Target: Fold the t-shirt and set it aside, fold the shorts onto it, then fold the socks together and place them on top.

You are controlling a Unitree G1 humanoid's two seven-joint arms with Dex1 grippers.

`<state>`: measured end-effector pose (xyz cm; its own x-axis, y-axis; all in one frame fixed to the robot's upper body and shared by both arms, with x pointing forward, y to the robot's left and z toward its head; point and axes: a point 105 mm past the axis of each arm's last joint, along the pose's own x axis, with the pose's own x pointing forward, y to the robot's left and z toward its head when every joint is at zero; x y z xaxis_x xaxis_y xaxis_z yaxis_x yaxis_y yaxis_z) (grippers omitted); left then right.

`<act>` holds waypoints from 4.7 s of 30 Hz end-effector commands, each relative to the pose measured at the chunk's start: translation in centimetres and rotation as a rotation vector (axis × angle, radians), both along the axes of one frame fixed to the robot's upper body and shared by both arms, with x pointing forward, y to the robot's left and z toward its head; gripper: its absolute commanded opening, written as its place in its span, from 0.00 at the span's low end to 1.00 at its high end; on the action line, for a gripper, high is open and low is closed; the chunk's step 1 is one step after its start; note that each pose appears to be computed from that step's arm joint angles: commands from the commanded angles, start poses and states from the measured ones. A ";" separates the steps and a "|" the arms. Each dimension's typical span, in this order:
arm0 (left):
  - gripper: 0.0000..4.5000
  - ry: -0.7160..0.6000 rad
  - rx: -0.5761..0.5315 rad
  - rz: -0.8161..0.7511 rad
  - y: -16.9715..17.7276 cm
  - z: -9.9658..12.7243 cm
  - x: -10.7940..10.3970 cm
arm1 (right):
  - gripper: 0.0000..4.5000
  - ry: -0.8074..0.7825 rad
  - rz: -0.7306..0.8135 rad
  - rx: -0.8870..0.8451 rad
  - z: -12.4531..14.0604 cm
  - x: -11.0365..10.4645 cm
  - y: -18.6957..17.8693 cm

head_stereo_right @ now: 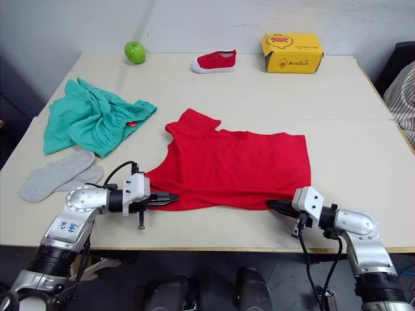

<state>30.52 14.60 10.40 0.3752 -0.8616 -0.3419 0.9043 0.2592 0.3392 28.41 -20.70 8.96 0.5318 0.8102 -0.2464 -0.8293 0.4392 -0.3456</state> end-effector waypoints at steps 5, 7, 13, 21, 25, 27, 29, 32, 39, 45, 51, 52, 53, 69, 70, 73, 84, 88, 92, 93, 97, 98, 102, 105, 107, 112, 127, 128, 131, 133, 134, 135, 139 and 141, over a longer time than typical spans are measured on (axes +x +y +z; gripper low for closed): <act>0.01 -0.138 -0.045 0.171 0.6 1.2 3.3 | 0.00 -0.040 -0.164 0.099 1.1 1.9 -1.9; 0.01 -0.170 -0.084 0.224 0.9 2.0 4.2 | 0.00 -0.047 -0.209 0.128 1.4 2.2 -2.5; 0.01 -0.181 -0.169 0.299 1.4 3.2 5.3 | 0.00 -0.008 -0.312 0.147 1.4 2.5 -4.4; 0.01 -0.189 -0.292 0.488 5.4 5.1 6.6 | 0.00 -0.069 -0.489 0.210 2.6 3.1 -7.8; 0.01 -0.102 -0.354 0.284 5.8 6.8 2.8 | 0.00 -0.110 -0.364 0.290 5.6 2.6 -5.0; 0.01 -0.051 -0.240 0.192 5.6 5.6 0.8 | 0.00 -0.095 -0.262 0.286 6.0 1.8 -2.7; 0.01 -0.013 -0.169 0.124 5.2 4.7 -0.6 | 0.00 -0.068 -0.170 0.274 5.7 0.8 -0.4; 0.01 -0.003 -0.097 0.056 3.7 2.9 -1.5 | 0.00 -0.028 -0.005 0.194 4.1 -1.0 3.1; 0.01 -0.025 -0.040 0.004 0.3 -0.3 -0.2 | 0.00 0.000 0.033 0.185 2.2 -1.3 5.1; 0.01 -0.095 -0.055 0.065 -1.1 0.2 3.1 | 0.00 -0.005 0.013 0.177 1.9 -0.7 5.2; 0.01 -0.139 -0.133 0.214 -0.2 1.6 5.5 | 0.00 -0.035 0.008 0.187 2.1 -0.4 6.0; 0.01 -0.142 -0.166 0.274 0.3 2.1 5.9 | 0.00 -0.048 0.014 0.193 2.3 -0.1 7.1; 0.01 -0.142 -0.189 0.314 0.7 2.3 6.2 | 0.00 -0.058 0.017 0.197 2.5 0.0 8.0; 0.01 -0.045 -0.141 0.594 3.5 -1.0 -0.5 | 0.00 -0.118 -0.305 0.154 -0.5 0.0 5.4; 0.01 -0.031 -0.136 0.656 4.4 -1.6 -0.3 | 0.00 -0.118 -0.340 0.128 -0.6 -0.2 3.7; 0.01 0.014 -0.085 0.722 5.8 -3.2 -0.3 | 0.00 -0.113 -0.450 0.066 -0.6 -0.6 -1.1; 0.01 -0.031 -0.074 0.578 7.0 -1.5 -0.1 | 0.00 -0.101 -0.645 0.039 1.1 1.1 -9.3; 0.01 -0.064 -0.108 0.471 7.9 0.5 -0.5 | 0.00 -0.128 -0.612 0.085 3.1 1.6 -9.7; 0.01 -0.099 -0.151 0.432 10.4 3.1 -1.0 | 0.00 -0.151 -0.462 0.119 5.6 0.9 -8.2; 0.01 -0.091 -0.168 0.406 10.6 3.8 -1.5 | 0.00 -0.145 -0.396 0.119 6.1 0.3 -7.3; 0.14 -0.056 -0.086 0.284 10.6 4.7 -3.6 | 0.08 -0.033 -0.151 0.008 5.9 -2.9 -4.4; 0.21 -0.060 -0.037 0.250 10.5 4.5 -4.1 | 0.13 -0.011 -0.101 -0.040 5.4 -3.6 -4.1; 0.49 -0.103 0.065 0.154 9.1 3.6 -5.0 | 0.43 -0.005 -0.045 -0.199 3.8 -4.5 -4.4; 0.72 -0.154 0.168 0.091 8.1 1.8 -5.0 | 0.69 -0.055 -0.046 -0.309 2.6 -4.0 -5.1; 0.72 -0.186 0.194 0.097 7.7 1.2 -4.5 | 0.76 -0.079 -0.048 -0.357 1.9 -3.4 -5.5; 0.72 -0.232 0.270 0.117 7.2 -0.2 -2.9 | 0.76 -0.147 -0.062 -0.468 0.9 -1.7 -6.2; 0.00 -0.210 0.394 0.075 7.5 -2.1 -2.3 | 0.00 -0.161 -0.034 -0.540 0.7 0.1 -7.5; 0.00 -0.213 0.398 0.072 7.5 -2.1 -2.4 | 0.00 -0.157 -0.031 -0.534 0.7 0.0 -7.5; 0.00 -0.209 0.396 0.051 7.7 -2.0 -3.3 | 0.00 -0.146 -0.022 -0.531 0.9 -0.3 -7.7; 0.00 -0.246 0.371 0.057 7.6 -1.3 -3.7 | 0.00 -0.148 -0.027 -0.543 1.1 -0.4 -8.1; 0.00 -0.260 0.360 0.048 7.5 -1.1 -4.3 | 0.00 -0.144 -0.030 -0.540 1.3 -0.6 -8.3; 0.00 -0.276 0.353 0.041 7.5 -0.8 -4.9 | 0.00 -0.134 -0.022 -0.530 1.5 -0.9 -8.4; 0.00 -0.276 0.338 0.030 7.5 -0.8 -6.6 | 0.00 -0.079 0.027 -0.508 1.1 -2.3 -8.3; 0.00 -0.268 0.334 0.025 7.6 -0.9 -7.6 | 0.00 -0.049 0.059 -0.498 0.7 -3.3 -8.1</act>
<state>23.28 21.68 8.58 0.4933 -0.7160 -0.4939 0.7860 0.1237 0.6058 25.85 -28.25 9.41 0.5261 0.6352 -0.5654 -0.8111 0.1751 -0.5581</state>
